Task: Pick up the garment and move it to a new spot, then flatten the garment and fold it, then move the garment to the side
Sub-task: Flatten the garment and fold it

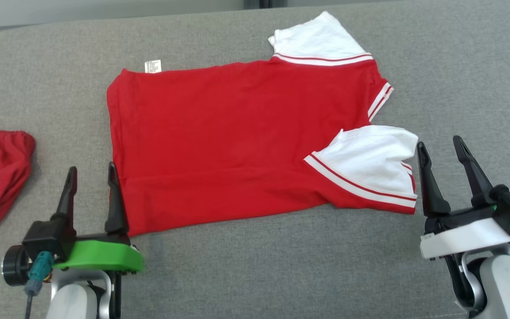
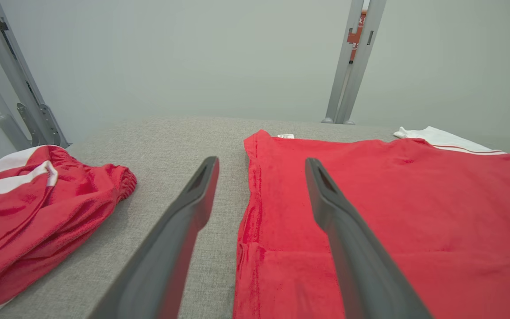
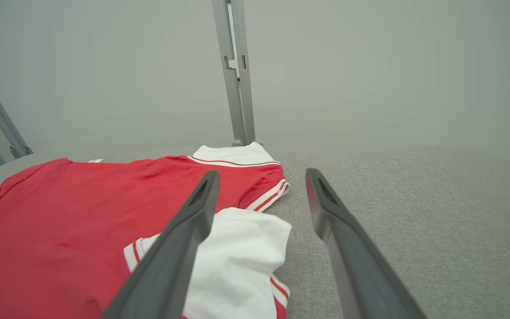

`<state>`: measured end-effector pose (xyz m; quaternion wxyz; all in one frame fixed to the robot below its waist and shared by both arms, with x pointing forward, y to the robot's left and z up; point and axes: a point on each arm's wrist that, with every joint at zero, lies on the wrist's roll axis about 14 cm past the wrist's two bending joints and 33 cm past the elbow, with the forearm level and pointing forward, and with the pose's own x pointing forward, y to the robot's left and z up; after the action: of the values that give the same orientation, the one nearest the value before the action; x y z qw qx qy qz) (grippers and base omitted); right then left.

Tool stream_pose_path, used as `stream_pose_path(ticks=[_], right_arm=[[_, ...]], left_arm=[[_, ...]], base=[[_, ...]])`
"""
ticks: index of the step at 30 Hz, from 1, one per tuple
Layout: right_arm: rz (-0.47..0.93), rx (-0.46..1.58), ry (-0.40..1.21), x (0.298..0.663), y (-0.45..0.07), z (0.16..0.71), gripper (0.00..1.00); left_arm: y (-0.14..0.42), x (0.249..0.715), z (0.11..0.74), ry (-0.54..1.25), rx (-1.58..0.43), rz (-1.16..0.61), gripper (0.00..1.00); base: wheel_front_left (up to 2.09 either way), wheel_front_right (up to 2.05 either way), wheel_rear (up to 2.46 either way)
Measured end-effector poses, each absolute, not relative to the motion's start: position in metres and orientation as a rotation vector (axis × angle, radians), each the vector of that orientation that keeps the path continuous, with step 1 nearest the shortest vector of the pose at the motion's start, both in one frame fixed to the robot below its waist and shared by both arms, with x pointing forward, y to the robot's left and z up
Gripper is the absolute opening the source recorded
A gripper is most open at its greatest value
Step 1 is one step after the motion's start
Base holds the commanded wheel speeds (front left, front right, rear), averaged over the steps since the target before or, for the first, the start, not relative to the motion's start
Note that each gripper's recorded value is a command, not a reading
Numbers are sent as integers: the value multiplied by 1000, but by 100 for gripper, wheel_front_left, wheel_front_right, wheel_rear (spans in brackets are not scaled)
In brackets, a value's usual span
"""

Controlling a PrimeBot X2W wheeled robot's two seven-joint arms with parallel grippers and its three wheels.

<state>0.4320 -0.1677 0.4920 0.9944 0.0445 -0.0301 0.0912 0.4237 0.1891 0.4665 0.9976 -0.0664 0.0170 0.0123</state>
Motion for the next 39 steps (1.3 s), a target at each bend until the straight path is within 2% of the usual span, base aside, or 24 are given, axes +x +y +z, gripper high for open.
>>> stream_pose_path(ticks=[8, 18, 29, 34, 35, 36, 37, 38, 39], right_arm=[[153, 84, -63, 409, -172, 505, 100], [156, 84, -37, 407, -171, 502, 100], [138, 127, 292, 393, -172, 401, 100], [152, 138, 339, 405, -166, 380, 100], [153, 143, 353, 406, -165, 376, 100], [156, 147, 362, 408, -164, 372, 100], [158, 149, 362, 411, -163, 371, 100], [160, 153, 361, 414, -162, 370, 49], [159, 159, 361, 416, -162, 368, 0]], left_arm=[[178, 412, 473, 42, -113, -13, 100], [177, 411, 466, 84, -100, -12, 100], [180, 384, 373, 420, -157, 0, 100], [179, 384, 350, 501, -200, 3, 100], [179, 387, 348, 508, -204, 1, 97], [177, 387, 344, 522, -221, -3, 76], [176, 388, 343, 529, -229, -8, 29], [175, 390, 342, 537, -236, -13, 0], [174, 390, 341, 540, -240, -20, 0]], base=[[0, 0, 0], [0, 0, 0], [0, 0, 0], [0, 0, 0], [0, 0, 0], [0, 0, 0], [0, 0, 0], [0, 0, 0], [0, 0, 0]])
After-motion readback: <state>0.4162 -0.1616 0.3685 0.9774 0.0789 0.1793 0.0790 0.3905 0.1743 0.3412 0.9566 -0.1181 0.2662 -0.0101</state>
